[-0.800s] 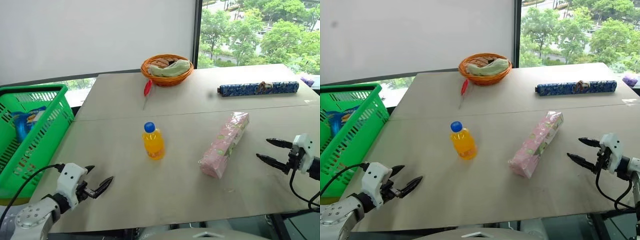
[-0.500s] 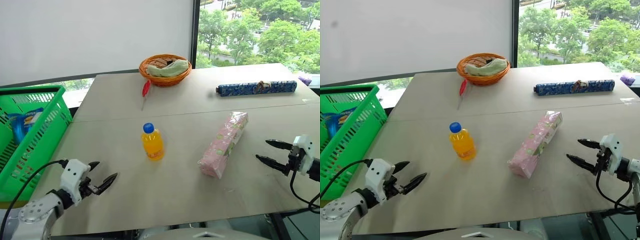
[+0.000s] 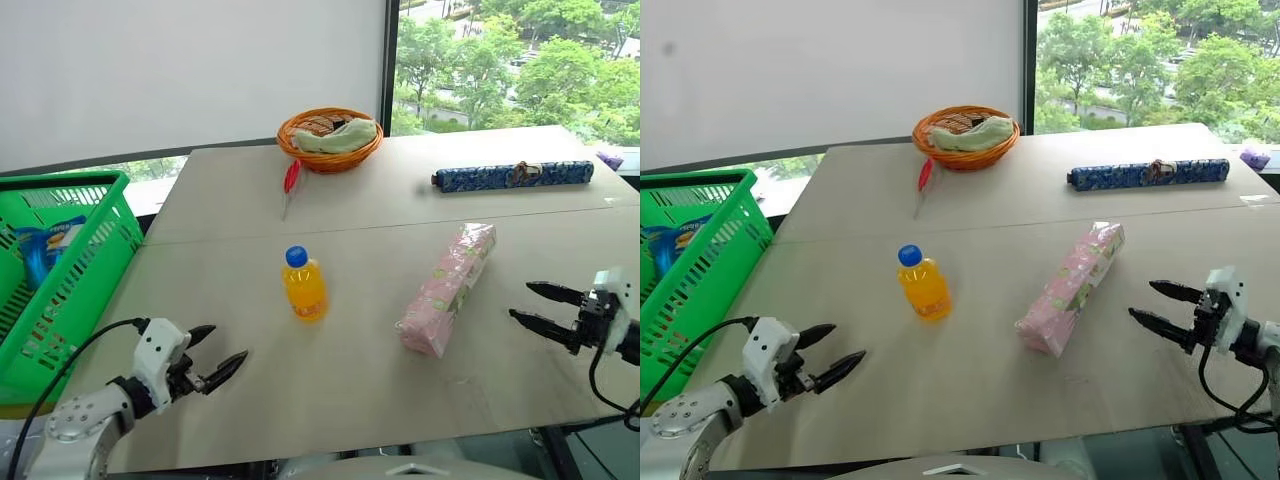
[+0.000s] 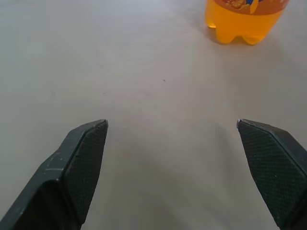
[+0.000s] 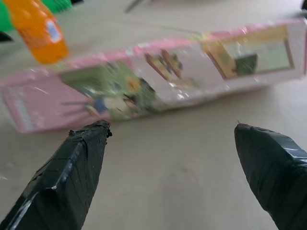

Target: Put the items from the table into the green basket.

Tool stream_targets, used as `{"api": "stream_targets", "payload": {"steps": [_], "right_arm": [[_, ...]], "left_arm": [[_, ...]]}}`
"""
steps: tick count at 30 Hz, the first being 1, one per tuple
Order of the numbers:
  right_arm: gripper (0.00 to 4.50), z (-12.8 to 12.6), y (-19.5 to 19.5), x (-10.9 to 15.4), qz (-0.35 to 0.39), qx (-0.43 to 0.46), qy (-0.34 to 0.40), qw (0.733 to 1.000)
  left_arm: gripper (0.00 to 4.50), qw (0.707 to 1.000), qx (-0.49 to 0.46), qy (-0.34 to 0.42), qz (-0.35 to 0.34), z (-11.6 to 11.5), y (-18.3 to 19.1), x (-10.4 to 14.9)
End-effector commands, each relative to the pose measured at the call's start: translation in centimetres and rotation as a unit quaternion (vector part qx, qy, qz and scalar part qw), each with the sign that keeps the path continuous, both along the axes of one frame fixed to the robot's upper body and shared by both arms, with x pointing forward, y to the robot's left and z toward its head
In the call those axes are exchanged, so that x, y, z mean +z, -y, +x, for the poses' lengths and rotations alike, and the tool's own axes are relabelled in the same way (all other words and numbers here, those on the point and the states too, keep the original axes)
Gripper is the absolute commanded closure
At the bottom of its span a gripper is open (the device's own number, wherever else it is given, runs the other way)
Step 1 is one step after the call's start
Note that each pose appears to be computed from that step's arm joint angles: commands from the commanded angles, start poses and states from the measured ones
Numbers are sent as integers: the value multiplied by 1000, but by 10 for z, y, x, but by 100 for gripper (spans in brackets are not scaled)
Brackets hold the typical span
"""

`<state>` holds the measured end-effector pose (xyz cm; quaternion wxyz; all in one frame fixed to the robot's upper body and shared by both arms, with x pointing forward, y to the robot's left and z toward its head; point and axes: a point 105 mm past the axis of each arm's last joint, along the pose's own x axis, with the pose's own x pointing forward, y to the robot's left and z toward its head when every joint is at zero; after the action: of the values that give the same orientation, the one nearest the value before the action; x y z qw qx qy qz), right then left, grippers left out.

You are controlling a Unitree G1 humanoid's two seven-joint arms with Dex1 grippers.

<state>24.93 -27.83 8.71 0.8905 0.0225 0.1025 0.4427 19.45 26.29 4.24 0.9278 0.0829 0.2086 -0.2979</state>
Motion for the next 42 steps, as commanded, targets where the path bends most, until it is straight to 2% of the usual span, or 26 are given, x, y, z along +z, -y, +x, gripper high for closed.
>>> {"api": "stream_targets", "payload": {"steps": [1, 6, 11, 16, 22, 31, 33, 37, 40, 42], "right_arm": [[0, -3, -7, 33, 19, 44, 45, 998], [0, -13, -51, 51, -3, 149, 52, 987], [0, -19, -90, 81, 28, 212, 53, 975], [0, -27, -115, 98, 44, 254, 55, 965], [0, -28, -123, 105, 44, 258, 60, 963], [0, -32, -127, 103, 34, 258, 55, 964], [0, -32, -128, 103, 34, 259, 57, 964], [0, -30, -131, 103, 33, 255, 66, 964], [0, -30, -131, 103, 32, 251, 67, 965], [0, -31, -131, 104, 31, 248, 69, 966]], "left_arm": [[4, 999, -37, 30, -7, 6, 10, 19], [4, 994, -80, 73, -29, 21, 30, 44], [4, 986, -142, 80, -31, 35, 54, 60], [4, 982, -161, 92, -31, 58, 71, 58], [4, 978, -177, 100, -39, 81, 86, 51], [4, 962, -233, 86, -110, 94, 116, 50], [4, 961, -236, 71, -129, 96, 122, 47], [4, 957, -262, 43, -116, 99, 136, 29], [68, 952, -273, 46, -132, 97, 139, 32], [163, 952, -270, 52, -135, 98, 138, 36]]}}
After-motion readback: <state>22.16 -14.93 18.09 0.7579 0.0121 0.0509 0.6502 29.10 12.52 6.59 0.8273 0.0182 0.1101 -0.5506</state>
